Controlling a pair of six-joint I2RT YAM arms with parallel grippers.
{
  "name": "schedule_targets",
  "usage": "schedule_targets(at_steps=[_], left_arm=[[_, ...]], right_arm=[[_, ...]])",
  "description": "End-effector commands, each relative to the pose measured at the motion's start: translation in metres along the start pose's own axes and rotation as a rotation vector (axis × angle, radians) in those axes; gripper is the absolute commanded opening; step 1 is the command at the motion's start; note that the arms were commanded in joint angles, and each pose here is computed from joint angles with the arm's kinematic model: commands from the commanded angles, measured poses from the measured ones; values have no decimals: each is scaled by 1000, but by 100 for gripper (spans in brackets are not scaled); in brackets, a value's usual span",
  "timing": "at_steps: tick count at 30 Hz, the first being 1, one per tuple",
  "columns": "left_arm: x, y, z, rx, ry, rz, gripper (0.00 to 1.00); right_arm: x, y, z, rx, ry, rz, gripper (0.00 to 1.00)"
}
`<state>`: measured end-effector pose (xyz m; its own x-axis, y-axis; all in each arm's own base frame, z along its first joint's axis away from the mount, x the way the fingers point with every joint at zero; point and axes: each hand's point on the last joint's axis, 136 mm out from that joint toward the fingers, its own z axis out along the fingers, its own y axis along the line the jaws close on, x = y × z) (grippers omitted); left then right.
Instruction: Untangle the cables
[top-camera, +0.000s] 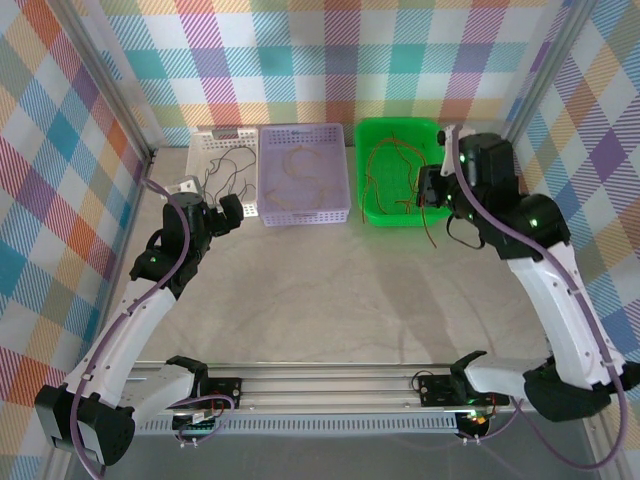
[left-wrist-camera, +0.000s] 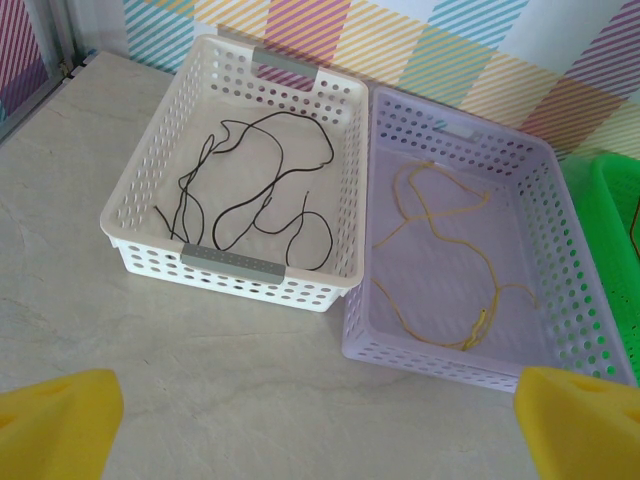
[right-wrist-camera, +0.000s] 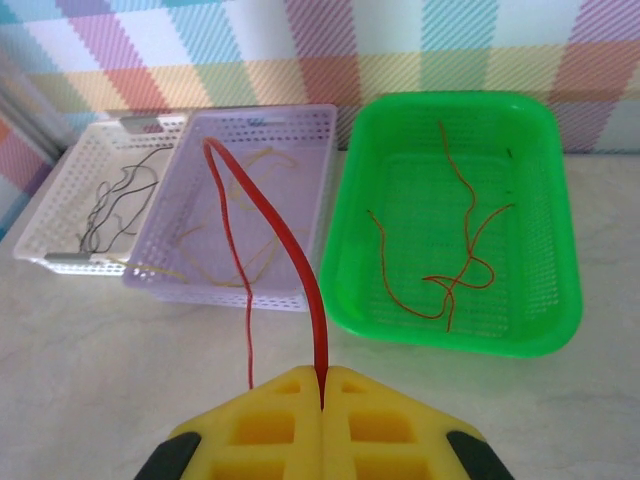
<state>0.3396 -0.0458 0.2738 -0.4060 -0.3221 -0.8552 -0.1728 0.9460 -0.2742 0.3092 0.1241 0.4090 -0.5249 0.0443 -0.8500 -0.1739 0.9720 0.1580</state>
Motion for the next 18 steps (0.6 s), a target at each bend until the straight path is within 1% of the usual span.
schedule_targets(at_steps=[1,6,11,15,18], left_arm=[[-5,-3,-3,18,-32,-5,100],[-5,-4,-3,20,-31,-4,100],[-4,-5,-2,24,-26,-3,100],[-4,-5,0,24,-23,-3,100],[-3,-5,0,23,-22,-2,100]], right_arm=[[-11,-11,18,25,11,25,0],[-18,-44,60,51,61,163,0],[-20,-72,98,111,112,226,0],[-14,-88,128,184,151,207,0],[-2,-98,155,230,213,187,0]])
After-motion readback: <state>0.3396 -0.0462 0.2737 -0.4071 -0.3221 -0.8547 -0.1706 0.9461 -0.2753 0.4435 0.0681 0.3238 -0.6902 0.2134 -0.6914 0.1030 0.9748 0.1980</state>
